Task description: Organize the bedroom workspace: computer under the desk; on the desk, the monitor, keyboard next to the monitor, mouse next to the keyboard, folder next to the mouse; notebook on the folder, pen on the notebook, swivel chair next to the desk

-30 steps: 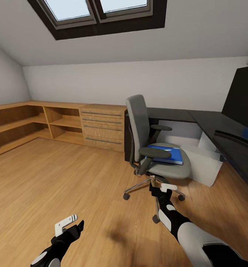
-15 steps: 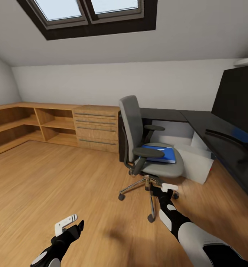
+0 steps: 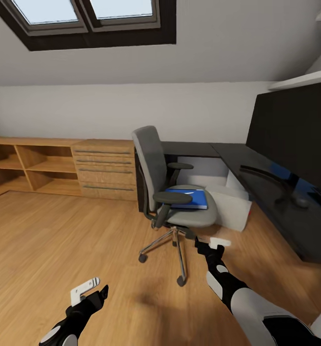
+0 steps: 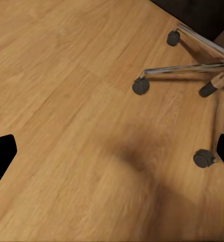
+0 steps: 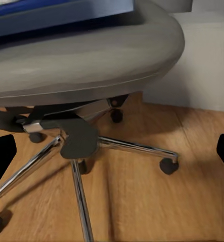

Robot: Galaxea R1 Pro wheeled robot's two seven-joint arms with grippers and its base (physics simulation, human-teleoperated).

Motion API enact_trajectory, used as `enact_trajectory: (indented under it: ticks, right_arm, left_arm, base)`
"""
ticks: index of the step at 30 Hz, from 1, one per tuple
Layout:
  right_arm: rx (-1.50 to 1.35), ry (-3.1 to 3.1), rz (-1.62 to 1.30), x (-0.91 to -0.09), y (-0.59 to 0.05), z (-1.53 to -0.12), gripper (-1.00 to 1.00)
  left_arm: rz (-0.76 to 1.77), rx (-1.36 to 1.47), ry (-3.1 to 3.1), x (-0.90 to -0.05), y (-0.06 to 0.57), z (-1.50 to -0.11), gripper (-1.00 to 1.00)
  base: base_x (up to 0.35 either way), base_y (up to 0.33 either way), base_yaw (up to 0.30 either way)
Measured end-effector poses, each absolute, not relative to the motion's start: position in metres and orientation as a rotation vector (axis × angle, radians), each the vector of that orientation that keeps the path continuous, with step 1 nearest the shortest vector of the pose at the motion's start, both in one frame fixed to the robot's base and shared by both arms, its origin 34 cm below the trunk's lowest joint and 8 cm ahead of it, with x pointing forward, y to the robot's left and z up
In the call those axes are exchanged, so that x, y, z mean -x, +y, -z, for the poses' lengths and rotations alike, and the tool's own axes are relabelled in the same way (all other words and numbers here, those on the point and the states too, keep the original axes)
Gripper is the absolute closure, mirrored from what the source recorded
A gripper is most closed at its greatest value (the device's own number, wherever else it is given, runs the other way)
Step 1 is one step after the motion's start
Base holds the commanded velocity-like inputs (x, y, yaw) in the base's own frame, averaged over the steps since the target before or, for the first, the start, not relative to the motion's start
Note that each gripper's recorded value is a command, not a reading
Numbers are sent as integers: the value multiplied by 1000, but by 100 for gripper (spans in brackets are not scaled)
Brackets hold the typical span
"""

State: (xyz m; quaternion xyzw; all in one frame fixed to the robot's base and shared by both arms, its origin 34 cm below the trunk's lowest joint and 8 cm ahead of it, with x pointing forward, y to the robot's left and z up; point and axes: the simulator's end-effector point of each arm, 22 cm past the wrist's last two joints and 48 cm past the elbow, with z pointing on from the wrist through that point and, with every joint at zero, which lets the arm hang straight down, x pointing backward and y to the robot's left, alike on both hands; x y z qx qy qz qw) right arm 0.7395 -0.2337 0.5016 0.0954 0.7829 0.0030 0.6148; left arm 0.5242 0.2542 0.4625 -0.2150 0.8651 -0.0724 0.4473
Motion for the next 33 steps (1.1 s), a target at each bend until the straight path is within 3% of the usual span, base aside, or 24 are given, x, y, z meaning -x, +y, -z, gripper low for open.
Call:
enact_trajectory:
  ticks: [20,33]
  right_arm:
    - [-218,1797,-8,-739,-234,-508,-100]
    - [-216,1799,-14,-738,-230,-508,-100]
  left_arm:
    - [149,587,2107,-525,279,-470,-100]
    - [148,587,2105,-525,279,-471,-100]
  base:
    - [0,0,-260]
    - [0,0,-42]
